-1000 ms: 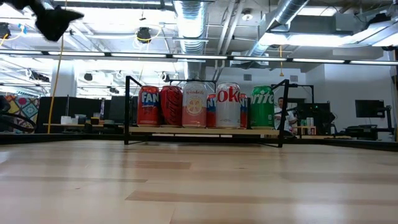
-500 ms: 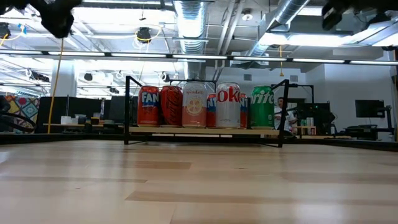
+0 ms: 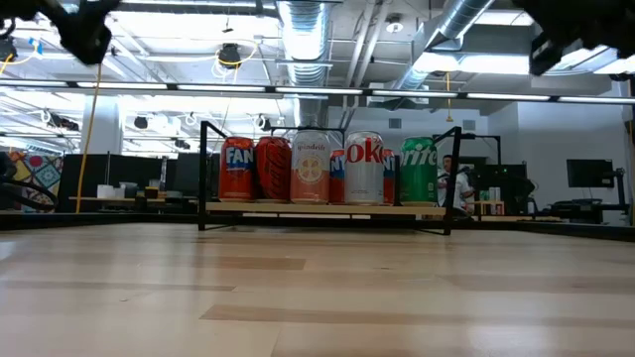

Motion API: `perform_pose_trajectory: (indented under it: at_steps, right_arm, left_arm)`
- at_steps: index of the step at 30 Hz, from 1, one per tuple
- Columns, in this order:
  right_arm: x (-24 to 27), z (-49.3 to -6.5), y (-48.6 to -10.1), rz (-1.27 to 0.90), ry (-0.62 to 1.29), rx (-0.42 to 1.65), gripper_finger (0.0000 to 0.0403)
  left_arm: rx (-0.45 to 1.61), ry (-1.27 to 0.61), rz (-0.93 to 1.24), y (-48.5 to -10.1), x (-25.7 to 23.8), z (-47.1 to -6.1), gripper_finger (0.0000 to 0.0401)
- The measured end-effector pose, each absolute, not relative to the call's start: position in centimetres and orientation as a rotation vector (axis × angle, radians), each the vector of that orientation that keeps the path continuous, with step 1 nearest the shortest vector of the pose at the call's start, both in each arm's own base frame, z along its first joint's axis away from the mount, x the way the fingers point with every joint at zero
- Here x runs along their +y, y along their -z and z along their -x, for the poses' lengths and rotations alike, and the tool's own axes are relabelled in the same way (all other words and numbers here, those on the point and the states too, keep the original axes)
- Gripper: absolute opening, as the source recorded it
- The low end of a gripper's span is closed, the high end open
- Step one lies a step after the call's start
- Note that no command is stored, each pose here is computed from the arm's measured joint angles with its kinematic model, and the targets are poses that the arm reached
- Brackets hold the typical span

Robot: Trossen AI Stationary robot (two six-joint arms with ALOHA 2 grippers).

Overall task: Place canned beverage on shelf
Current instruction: Return to Home Position

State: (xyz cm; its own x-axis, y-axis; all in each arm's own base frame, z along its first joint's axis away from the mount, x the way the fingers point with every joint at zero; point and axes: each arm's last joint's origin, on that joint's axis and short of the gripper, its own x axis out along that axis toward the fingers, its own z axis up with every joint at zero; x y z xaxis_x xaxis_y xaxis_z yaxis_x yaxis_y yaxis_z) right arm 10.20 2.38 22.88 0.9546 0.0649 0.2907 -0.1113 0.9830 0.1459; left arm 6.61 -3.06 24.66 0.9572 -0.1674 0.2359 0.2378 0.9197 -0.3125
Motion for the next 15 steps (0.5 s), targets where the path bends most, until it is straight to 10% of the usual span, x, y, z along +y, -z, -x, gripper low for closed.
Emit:
perform_pose_trajectory:
  at_steps: [15]
  right_arm:
    - [2.4,-10.5,-19.6,-0.197,-0.091,-0.278,0.0067]
  left_arm:
    - [-0.215,0.159,0.428,-19.2,-4.0,-8.3,0.0334]
